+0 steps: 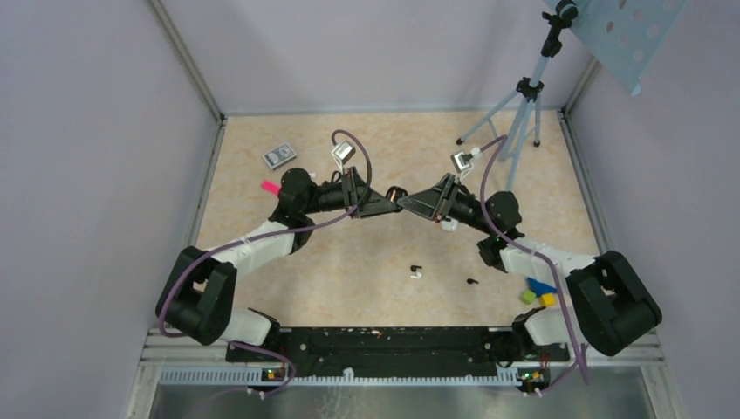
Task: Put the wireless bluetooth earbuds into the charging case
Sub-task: Pass from the left arm to the right
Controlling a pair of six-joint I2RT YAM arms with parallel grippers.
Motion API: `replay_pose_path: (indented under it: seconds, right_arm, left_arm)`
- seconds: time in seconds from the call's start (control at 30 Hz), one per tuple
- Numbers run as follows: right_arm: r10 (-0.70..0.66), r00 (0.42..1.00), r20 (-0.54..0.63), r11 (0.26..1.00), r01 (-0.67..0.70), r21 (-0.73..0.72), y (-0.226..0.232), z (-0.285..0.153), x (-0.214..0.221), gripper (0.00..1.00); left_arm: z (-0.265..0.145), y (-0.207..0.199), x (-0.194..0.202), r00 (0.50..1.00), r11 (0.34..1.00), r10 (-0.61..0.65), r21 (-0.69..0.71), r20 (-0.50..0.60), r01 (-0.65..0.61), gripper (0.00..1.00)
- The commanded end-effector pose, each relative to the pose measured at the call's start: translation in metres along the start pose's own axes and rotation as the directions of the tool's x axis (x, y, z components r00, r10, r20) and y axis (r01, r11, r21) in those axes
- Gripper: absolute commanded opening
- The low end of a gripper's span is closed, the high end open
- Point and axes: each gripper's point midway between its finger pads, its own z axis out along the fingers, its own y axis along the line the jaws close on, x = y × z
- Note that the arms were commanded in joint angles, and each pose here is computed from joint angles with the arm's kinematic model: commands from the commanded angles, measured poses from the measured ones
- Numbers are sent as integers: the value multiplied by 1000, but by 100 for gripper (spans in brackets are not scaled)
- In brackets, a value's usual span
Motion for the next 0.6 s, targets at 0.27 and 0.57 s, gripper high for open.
replay_pose_path:
  seconds: [0.27,0.57]
  right_arm:
    - [-40,999,24,990,42,-131,26,5,-6,40]
    - [-30,999,41,987,36,-158,28,6,-8,30]
  left_arm:
    - [0,-12,-2,997,997,70,39,-8,-70,0]
    - [1,-16,-4,997,996,81,47,-13,-80,0]
